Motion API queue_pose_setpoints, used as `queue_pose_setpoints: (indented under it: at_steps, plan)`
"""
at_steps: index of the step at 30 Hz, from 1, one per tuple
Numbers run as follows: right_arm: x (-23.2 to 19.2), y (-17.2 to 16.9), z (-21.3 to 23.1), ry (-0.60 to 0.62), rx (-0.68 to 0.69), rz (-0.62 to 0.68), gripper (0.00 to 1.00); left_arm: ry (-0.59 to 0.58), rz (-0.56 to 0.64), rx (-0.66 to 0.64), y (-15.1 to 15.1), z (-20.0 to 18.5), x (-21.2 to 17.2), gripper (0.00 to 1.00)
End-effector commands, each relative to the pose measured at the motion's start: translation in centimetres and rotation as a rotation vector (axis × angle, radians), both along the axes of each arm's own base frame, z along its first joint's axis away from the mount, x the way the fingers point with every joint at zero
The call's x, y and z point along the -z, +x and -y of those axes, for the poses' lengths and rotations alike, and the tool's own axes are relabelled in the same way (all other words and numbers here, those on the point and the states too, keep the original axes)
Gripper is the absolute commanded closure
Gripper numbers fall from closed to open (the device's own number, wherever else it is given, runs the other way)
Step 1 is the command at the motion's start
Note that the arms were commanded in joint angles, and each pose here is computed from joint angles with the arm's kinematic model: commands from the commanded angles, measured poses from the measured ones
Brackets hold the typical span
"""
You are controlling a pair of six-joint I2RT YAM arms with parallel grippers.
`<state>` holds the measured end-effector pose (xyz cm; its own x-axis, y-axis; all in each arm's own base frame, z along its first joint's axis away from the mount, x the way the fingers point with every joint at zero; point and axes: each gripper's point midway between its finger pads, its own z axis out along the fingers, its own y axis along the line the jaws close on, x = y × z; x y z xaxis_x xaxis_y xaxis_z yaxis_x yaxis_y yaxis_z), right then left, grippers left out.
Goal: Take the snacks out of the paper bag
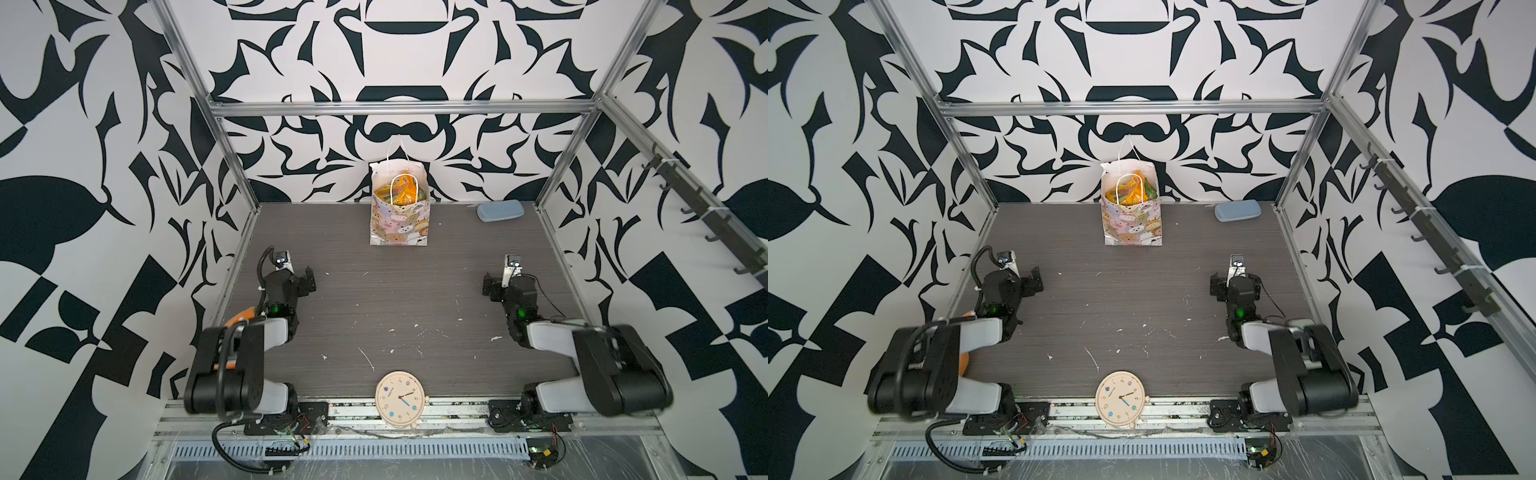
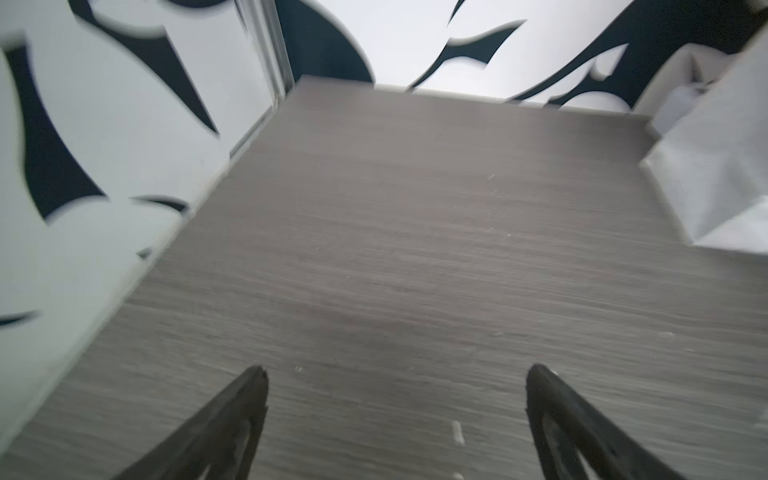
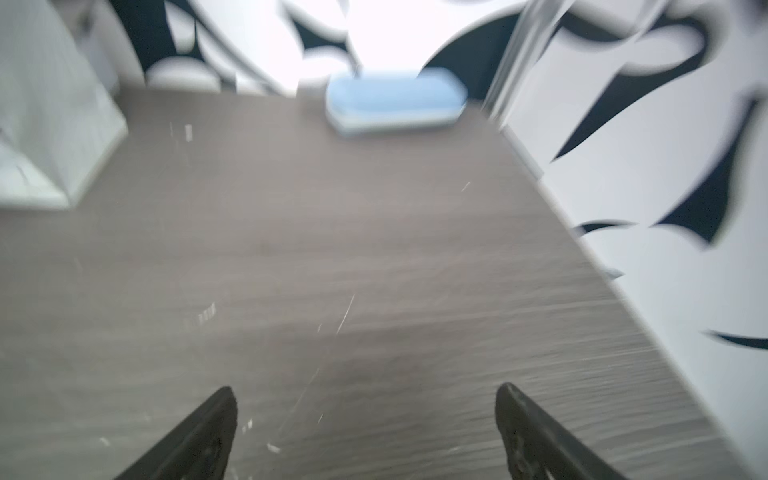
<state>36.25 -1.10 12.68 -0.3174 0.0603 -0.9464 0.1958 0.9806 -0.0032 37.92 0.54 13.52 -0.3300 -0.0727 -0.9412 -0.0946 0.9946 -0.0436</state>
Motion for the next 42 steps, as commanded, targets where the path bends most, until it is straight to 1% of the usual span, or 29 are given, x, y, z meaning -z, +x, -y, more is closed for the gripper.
queue_pose_setpoints:
  at_steps: [1, 2, 3, 4, 5, 6, 7, 8, 9, 10, 11, 12, 13, 14, 16, 18, 21, 25, 28, 34, 38, 42]
  plan:
    - [-6.3, 0.3, 0.5, 0.248, 0.058, 0.112, 0.03, -0.092, 0.135, 0.016, -0.6, 1.2, -9.6, 0.24]
    - [-7.2, 1.1, -1.2, 0.286, -0.040, 0.101, 0.09, -0.145, 0.163, 0.016, -0.3, 1.3, -11.4, 0.36]
    - [-8.2, 2.3, -3.0, 0.334, -0.124, 0.065, 0.17, -0.195, 0.156, 0.031, 0.3, 1.5, -12.6, 0.45]
    - [-8.4, 3.5, -4.0, 0.382, -0.151, -0.010, 0.34, -0.246, 0.122, 0.051, 1.4, 1.7, -13.5, 0.59]
    - [-8.7, 4.7, -4.6, 0.410, -0.166, -0.063, 0.47, -0.291, 0.082, 0.063, 2.5, 1.8, -14.2, 0.70]
    - [-8.8, 6.1, -5.4, 0.432, -0.189, -0.118, 0.60, -0.335, 0.033, 0.087, 3.8, 2.1, -14.5, 0.76]
    - [-9.0, 7.5, -6.2, 0.453, -0.217, -0.155, 0.67, -0.372, -0.018, 0.120, 5.5, 2.7, -14.1, 0.76]
    - [-9.3, 8.6, -6.5, 0.469, -0.224, -0.177, 0.68, -0.396, -0.052, 0.144, 6.9, 3.2, -13.7, 0.75]
    - [-9.3, 10.0, -7.0, 0.484, -0.235, -0.202, 0.72, -0.432, -0.088, 0.171, 8.3, 3.9, -13.4, 0.75]
    - [-9.5, 11.3, -7.7, 0.508, -0.265, -0.228, 0.78, -0.474, -0.123, 0.200, 9.9, 4.6, -13.0, 0.80]
    - [-9.7, 12.4, -8.4, 0.524, -0.289, -0.248, 0.82, -0.507, -0.153, 0.232, 11.2, 5.4, -12.4, 0.86]
    - [-9.5, 13.5, -9.1, 0.542, -0.311, -0.272, 0.84, -0.544, -0.180, 0.265, 12.7, 6.1, -12.3, 0.88]
    - [-10.1, 14.7, -9.8, 0.546, -0.334, -0.269, 0.86, -0.569, -0.225, 0.303, 14.1, 7.1, -11.5, 0.93]
    - [-10.0, 15.6, -10.2, 0.540, -0.338, -0.277, 0.88, -0.578, -0.272, 0.321, 15.0, 7.8, -10.2, 1.00]
    - [-9.5, 17.4, -11.2, 0.532, -0.357, -0.311, 0.89, -0.576, -0.346, 0.316, 17.2, 8.8, -7.7, 1.00]
    - [-9.1, 19.3, -12.0, 0.531, -0.375, -0.332, 0.89, -0.577, -0.372, 0.348, 19.1, 10.1, -6.3, 1.00]
    - [-6.8, 21.4, -14.1, 0.543, -0.415, -0.413, 0.91, -0.596, -0.400, 0.340, 21.8, 11.6, -4.3, 1.00]
    - [-4.0, 23.3, -16.6, 0.562, -0.436, -0.463, 0.91, -0.632, -0.479, 0.329, 24.3, 13.7, -1.5, 1.00]
    - [-3.2, 24.3, -18.0, 0.587, -0.441, -0.452, 0.91, -0.661, -0.496, 0.347, 25.1, 15.5, -0.4, 1.00]
    - [-1.8, 25.6, -20.0, 0.611, -0.453, -0.456, 0.92, -0.672, -0.510, 0.357, 25.3, 18.3, 1.9, 1.00]
    - [-0.4, 26.0, -20.8, 0.639, -0.453, -0.472, 0.91, -0.692, -0.540, 0.367, 25.3, 19.6, 3.3, 1.00]
    - [-0.2, 26.2, -21.8, 0.645, -0.472, -0.471, 0.91, -0.716, -0.548, 0.375, 25.4, 20.4, 4.0, 1.00]
